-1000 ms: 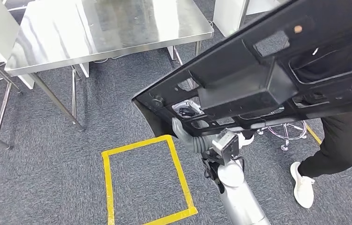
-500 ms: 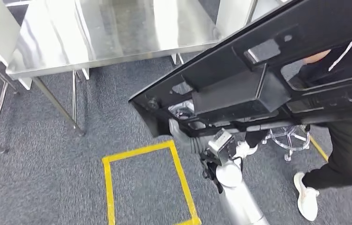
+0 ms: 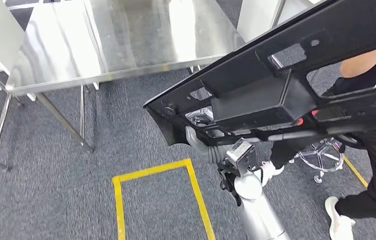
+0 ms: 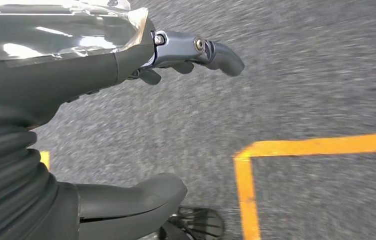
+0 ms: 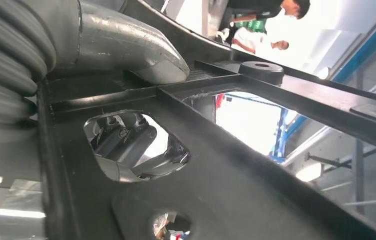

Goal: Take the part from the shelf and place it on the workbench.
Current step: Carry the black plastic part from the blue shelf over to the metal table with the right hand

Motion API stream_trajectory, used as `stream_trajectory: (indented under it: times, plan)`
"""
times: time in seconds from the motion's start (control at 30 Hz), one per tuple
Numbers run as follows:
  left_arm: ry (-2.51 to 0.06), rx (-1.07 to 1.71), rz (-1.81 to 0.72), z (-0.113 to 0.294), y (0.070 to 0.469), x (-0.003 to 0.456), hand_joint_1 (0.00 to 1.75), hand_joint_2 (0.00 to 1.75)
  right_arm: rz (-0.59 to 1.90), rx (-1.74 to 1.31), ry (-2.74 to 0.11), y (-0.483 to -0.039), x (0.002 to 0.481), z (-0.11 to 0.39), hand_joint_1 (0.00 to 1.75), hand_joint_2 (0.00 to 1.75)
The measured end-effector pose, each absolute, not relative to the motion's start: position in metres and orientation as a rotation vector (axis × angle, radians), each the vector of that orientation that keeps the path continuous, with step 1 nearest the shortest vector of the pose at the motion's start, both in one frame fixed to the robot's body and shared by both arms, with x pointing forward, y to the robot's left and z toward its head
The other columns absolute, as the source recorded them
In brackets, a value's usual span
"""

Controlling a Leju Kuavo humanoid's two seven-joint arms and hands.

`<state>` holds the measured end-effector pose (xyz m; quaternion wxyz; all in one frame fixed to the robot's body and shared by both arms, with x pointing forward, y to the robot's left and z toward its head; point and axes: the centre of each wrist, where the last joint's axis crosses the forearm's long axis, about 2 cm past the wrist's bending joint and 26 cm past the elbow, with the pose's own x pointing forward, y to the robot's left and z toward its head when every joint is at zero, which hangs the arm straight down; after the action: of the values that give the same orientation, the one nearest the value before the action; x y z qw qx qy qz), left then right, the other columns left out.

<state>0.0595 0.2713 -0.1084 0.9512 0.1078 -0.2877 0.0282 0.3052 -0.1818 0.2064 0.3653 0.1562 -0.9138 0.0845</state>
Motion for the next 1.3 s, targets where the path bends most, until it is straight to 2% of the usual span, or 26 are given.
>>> stream_trajectory:
  times: [0.57,0.9,1.3]
  plan:
    - [-0.586,0.222,0.058,-0.109,0.271,0.058,0.00,1.75,0.210,0.376,-2.358,-0.184,0.308,0.207,1.75,1.75]
    - [-0.590,0.218,0.064,-0.109,0.269,0.057,0.00,1.75,0.201,0.201,-2.376,-0.192,0.319,0.211,1.75,1.75]
    - [-0.589,0.217,0.073,-0.109,0.267,0.058,0.00,1.75,0.283,0.124,-2.381,-0.170,0.350,0.237,1.75,1.75]
